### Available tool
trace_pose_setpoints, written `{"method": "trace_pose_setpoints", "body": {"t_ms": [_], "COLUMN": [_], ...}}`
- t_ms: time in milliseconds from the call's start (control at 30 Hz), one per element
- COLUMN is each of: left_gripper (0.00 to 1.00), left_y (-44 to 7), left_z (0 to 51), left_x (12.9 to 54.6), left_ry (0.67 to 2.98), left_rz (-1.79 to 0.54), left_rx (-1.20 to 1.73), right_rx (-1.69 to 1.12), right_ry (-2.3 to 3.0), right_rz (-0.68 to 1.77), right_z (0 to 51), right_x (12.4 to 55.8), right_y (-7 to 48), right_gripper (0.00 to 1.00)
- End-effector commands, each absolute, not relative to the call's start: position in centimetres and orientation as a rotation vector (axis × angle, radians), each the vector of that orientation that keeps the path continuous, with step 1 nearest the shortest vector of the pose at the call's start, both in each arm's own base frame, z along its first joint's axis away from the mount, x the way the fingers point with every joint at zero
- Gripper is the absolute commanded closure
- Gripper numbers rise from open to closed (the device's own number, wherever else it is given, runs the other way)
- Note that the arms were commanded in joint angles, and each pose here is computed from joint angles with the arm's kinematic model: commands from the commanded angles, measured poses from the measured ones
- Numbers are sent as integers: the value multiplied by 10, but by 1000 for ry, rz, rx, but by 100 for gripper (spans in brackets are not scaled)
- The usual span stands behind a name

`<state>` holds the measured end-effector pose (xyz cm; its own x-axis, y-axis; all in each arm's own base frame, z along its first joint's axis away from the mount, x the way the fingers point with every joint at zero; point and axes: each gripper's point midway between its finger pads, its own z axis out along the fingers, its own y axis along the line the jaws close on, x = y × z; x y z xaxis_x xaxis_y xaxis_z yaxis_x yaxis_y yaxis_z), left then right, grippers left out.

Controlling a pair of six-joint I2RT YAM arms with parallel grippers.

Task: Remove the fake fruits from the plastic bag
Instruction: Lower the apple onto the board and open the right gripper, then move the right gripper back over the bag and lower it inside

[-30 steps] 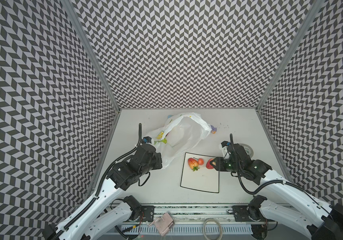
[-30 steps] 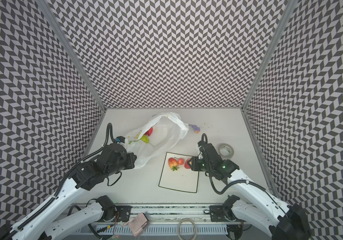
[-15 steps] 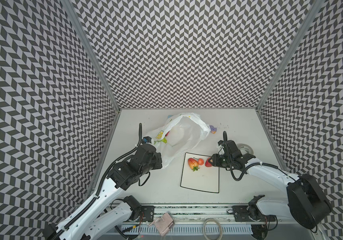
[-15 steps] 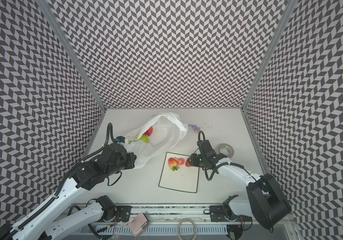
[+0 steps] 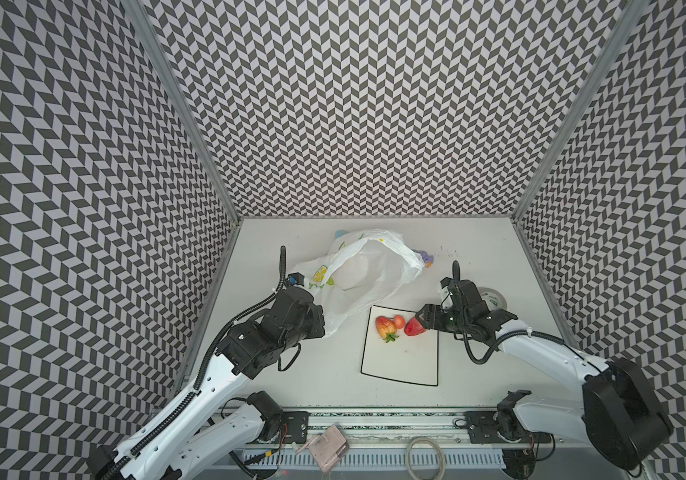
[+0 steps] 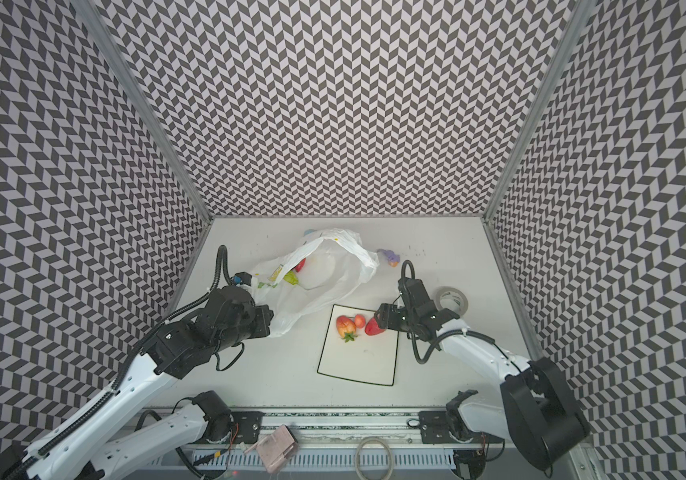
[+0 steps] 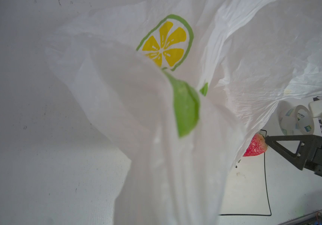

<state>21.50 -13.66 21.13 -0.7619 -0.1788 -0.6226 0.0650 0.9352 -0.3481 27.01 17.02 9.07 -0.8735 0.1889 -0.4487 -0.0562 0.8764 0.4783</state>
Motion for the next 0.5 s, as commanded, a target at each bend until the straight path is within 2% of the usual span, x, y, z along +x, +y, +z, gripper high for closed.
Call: {"method": "trace_pose_setpoints", "body": {"t_ms": [0, 167, 333, 467], "left_gripper": [100, 100, 100, 100], "left_y": [-137, -138, -138, -138], "left_z": [222, 224, 222, 221], "left_x": [220, 220, 218, 217], "left_ry": [2362, 2355, 2358, 2362], "left_rz": [-457, -472, -478, -485], "left_rx": [-80, -78, -79, -83], "right_rx": [155, 35, -271, -483], "right_ry": [2428, 2203, 1964, 1872], "right_rz": [595, 713, 763, 767], "right_z": [130, 195, 250, 264], "right_x": [277, 265, 238, 226], "right_y": [151, 163, 219, 271], "right_gripper": [27, 34, 38, 38]}}
